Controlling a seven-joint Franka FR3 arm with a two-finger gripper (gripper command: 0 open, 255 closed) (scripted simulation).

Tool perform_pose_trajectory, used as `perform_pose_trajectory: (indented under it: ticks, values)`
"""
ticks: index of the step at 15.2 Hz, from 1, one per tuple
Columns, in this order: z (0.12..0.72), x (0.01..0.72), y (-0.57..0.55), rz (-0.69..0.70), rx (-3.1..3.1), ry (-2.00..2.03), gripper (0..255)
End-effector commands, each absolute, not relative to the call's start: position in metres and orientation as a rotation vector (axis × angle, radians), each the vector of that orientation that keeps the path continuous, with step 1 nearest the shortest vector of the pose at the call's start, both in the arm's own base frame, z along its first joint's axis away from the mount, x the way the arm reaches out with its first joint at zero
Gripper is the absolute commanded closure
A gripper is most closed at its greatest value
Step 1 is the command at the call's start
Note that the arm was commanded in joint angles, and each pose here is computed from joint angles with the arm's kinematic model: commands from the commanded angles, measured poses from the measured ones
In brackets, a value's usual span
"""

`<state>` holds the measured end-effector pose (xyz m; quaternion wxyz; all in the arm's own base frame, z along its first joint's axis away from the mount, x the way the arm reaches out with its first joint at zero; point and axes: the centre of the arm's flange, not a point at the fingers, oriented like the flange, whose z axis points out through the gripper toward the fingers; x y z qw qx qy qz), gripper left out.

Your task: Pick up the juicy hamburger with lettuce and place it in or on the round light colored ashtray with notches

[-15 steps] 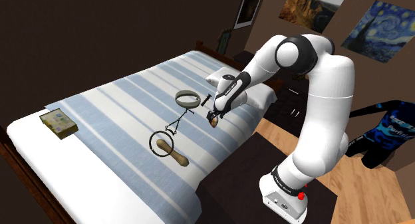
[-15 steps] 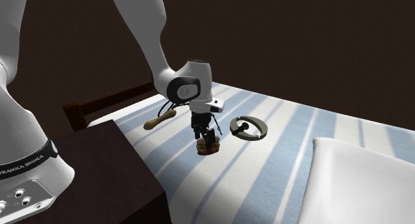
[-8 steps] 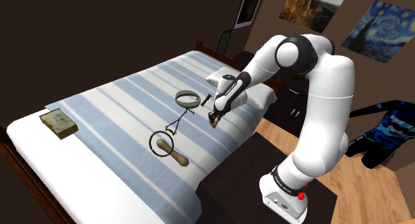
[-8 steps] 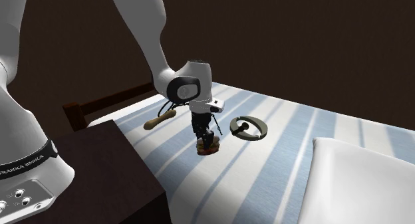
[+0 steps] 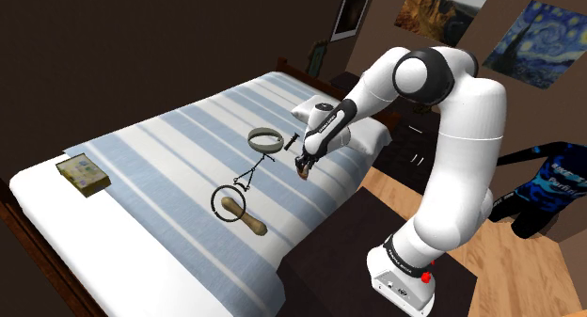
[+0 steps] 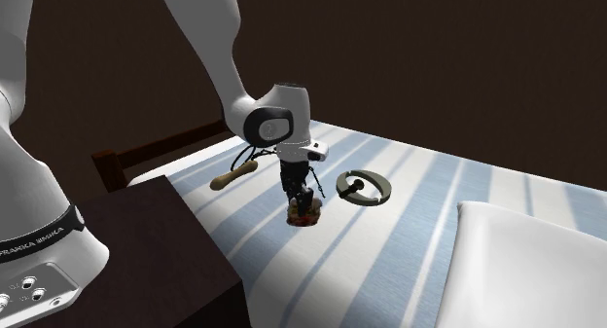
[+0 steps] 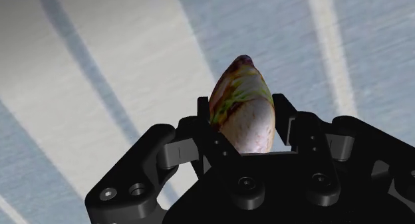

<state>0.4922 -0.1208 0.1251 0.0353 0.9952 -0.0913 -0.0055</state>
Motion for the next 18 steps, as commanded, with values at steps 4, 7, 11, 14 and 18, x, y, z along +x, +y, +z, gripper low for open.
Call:
perform_pose_trajectory:
  ticks: [4,7,11,14,18]
  values:
    - [0.151,0.492,-0.121,-0.016,3.058,-0.280,255]
    - [0.167,0.492,-0.121,-0.016,3.058,-0.280,255]
    - [0.188,0.492,-0.121,-0.016,3.058,-0.280,255]
    - [0.204,0.492,-0.121,-0.016,3.058,-0.280,255]
    - [0.216,0.518,-0.122,-0.016,3.058,-0.280,255]
